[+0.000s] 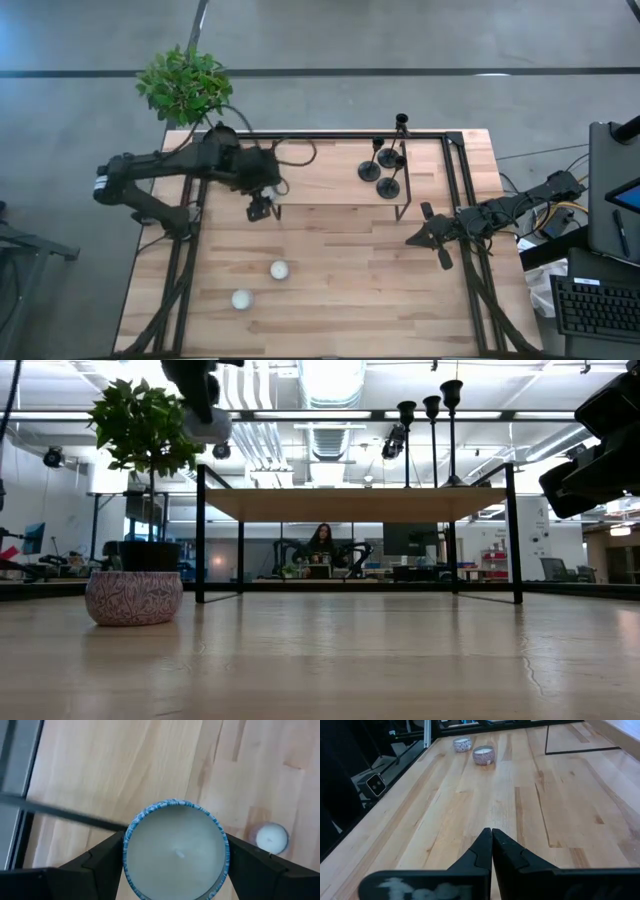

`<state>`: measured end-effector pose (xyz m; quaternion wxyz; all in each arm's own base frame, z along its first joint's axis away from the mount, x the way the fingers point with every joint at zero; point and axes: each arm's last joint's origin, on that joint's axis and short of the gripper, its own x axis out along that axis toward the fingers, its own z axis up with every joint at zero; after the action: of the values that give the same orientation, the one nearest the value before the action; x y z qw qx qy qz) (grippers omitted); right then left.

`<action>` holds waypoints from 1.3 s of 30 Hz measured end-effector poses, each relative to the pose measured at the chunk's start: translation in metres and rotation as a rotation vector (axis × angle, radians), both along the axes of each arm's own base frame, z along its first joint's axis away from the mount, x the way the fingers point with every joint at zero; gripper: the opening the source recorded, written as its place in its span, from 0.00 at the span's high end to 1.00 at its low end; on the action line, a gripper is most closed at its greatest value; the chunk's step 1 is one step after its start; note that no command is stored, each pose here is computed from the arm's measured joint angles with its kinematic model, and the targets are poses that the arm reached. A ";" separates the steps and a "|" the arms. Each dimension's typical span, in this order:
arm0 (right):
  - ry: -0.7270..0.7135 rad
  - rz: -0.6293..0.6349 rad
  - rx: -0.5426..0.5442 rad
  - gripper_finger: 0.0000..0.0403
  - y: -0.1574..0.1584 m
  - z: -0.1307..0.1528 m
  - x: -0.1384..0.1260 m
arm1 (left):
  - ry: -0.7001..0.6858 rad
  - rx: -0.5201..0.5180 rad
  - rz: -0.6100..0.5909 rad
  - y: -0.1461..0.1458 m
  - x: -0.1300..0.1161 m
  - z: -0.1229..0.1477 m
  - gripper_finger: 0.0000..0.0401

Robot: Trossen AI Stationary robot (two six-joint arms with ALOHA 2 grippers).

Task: Pick & Place candle stick holders
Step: Put the blue scented candle on the shelf

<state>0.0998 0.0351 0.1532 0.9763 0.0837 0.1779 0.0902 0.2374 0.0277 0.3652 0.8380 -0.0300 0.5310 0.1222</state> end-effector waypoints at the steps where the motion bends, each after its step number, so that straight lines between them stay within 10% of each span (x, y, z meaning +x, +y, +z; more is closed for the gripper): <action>1: 0.000 0.000 0.000 0.98 0.000 0.000 0.000 | 0.007 -0.003 -0.012 0.004 0.004 0.001 0.28; 39: 0.000 0.000 0.000 0.98 0.000 0.000 0.000 | 0.023 -0.069 -0.014 0.156 0.062 -0.018 0.28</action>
<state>0.0998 0.0351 0.1532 0.9763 0.0837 0.1778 0.0903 0.2994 0.1833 0.3468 0.8310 -0.0537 0.5448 0.0981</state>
